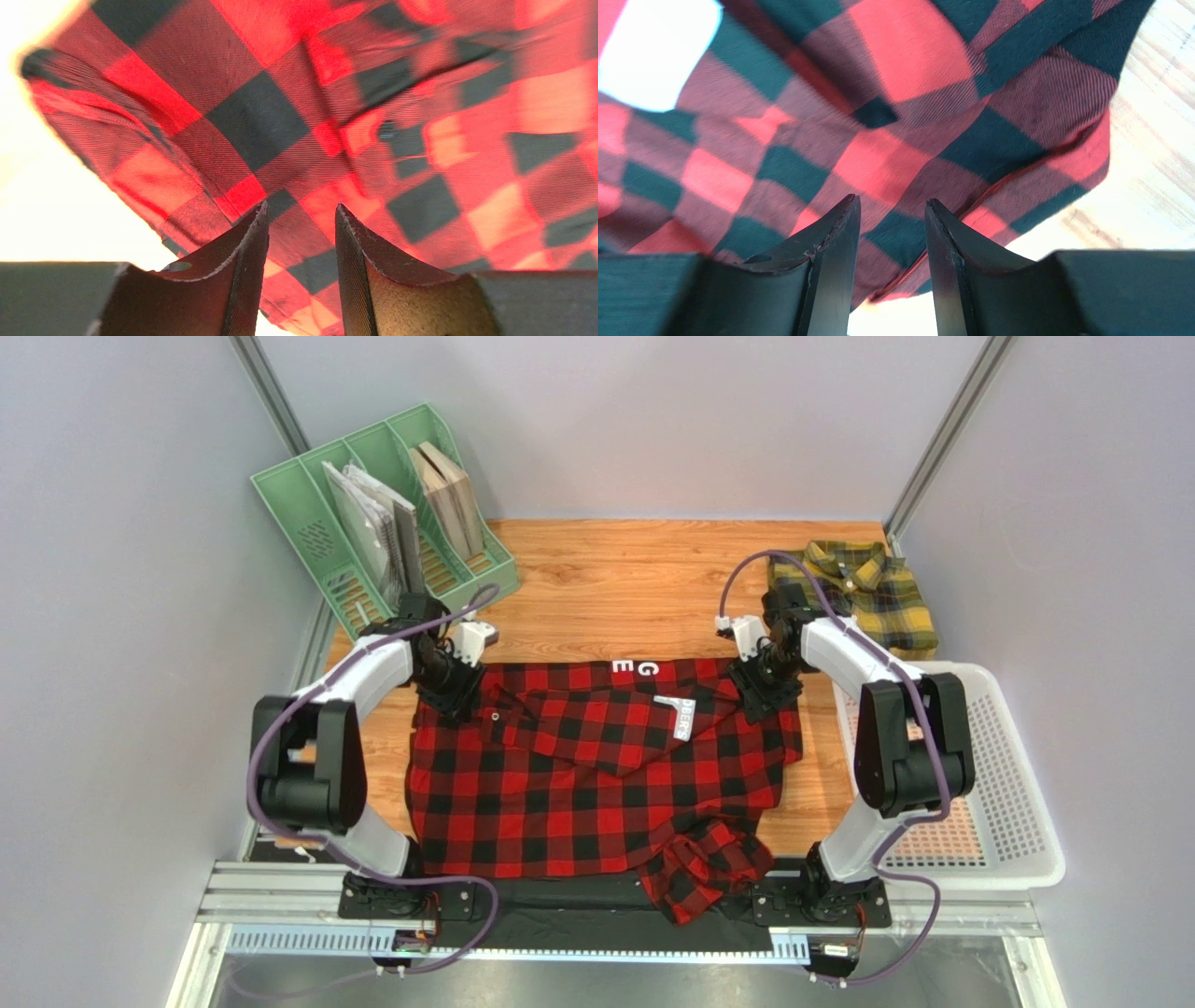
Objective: Fold and stack the long sleeve shirts
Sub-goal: Fold the shirt
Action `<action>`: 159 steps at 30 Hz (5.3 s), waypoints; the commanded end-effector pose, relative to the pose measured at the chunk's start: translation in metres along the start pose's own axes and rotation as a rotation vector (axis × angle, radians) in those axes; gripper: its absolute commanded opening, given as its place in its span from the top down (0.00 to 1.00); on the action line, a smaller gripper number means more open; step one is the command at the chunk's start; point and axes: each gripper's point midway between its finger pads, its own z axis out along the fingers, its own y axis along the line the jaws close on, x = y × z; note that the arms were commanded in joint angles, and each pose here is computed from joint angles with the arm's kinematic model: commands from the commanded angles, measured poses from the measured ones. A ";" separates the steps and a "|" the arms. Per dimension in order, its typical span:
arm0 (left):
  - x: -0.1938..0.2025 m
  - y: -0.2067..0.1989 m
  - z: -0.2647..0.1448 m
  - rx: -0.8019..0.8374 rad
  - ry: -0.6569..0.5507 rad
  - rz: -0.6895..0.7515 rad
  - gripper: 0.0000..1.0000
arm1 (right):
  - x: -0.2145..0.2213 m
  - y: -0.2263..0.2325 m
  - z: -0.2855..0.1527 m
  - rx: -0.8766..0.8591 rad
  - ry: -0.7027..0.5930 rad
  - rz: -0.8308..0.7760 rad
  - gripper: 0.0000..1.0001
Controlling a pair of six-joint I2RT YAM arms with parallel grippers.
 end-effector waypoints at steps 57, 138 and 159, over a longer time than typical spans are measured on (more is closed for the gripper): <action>-0.086 -0.492 0.022 0.817 -0.363 1.088 0.25 | -0.003 0.007 -0.155 -0.271 -0.388 0.223 0.20; -0.198 -0.354 -0.086 0.080 -0.807 0.666 0.97 | -0.032 0.108 -0.159 -0.570 -0.557 0.636 0.00; -0.205 -0.371 -0.078 0.100 -0.820 0.769 0.96 | -0.081 0.123 -0.165 -0.890 -0.543 0.810 0.96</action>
